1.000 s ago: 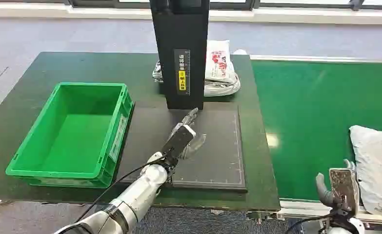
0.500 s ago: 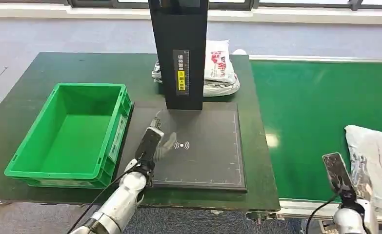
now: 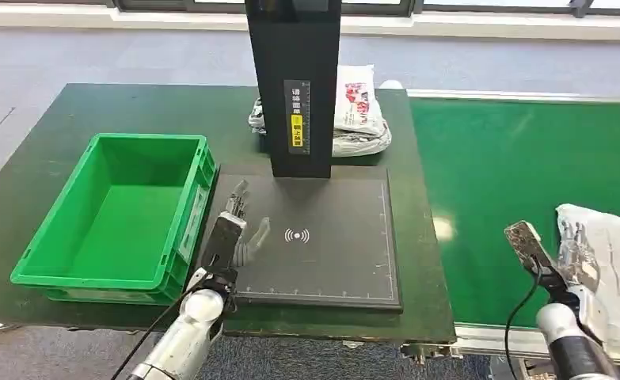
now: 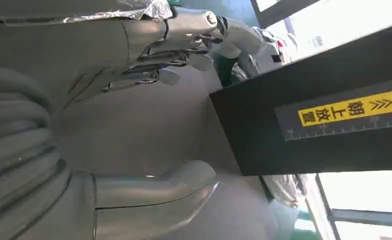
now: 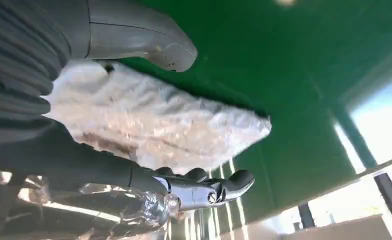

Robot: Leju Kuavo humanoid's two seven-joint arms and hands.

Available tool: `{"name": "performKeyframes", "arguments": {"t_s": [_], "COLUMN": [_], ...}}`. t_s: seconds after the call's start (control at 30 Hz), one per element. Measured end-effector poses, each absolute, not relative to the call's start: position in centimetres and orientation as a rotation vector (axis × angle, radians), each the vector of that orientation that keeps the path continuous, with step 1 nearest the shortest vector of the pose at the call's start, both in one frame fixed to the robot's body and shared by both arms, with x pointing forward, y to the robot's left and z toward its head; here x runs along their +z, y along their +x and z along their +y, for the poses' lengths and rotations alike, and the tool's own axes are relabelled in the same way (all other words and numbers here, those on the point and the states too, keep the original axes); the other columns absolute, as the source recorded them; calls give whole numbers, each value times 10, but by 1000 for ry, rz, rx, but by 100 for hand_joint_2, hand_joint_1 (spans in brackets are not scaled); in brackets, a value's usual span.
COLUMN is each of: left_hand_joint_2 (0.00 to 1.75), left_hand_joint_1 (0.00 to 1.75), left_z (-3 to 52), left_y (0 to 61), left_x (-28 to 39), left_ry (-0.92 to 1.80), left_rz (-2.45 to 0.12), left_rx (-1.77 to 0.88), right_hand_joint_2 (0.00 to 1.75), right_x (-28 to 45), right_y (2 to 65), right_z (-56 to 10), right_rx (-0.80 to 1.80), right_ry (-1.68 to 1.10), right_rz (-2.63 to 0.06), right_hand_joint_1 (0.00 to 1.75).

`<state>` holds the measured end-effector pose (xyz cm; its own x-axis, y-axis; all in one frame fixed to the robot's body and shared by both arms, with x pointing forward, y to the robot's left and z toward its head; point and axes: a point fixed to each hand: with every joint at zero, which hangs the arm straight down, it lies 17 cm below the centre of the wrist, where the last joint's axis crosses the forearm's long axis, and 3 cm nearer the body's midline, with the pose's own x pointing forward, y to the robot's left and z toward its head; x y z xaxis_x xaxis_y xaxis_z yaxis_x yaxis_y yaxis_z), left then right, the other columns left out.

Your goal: Moved the parcel from conveyor to table for the left to box.

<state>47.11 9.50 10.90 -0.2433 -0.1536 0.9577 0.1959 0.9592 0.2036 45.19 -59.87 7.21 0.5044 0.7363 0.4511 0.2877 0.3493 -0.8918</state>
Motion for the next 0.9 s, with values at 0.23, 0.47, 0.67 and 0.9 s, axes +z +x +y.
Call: {"name": "performKeyframes", "arguments": {"t_s": [0.23, 0.47, 0.67, 0.9], "left_hand_joint_2": [175, 175, 175, 175], "left_hand_joint_1": [0, 0, 0, 0], "left_z": [94, 98, 105, 112], "left_y": [470, 472, 471, 467], "left_x": [115, 116, 115, 114], "left_ry": [-28, -12, 9, 37], "left_rz": [-1794, -1791, -1786, -1777], "left_rx": [-315, -295, -267, -262], "right_hand_joint_2": [175, 175, 175, 175], "right_x": [92, 85, 69, 54], "right_y": [491, 487, 478, 467], "right_z": [-602, -621, -626, -627], "right_rx": [510, 570, 580, 579], "right_ry": [-1356, -1397, -1350, -1313], "right_rz": [-880, -614, -506, -461], "right_hand_joint_1": [0, 0, 0, 0]}}
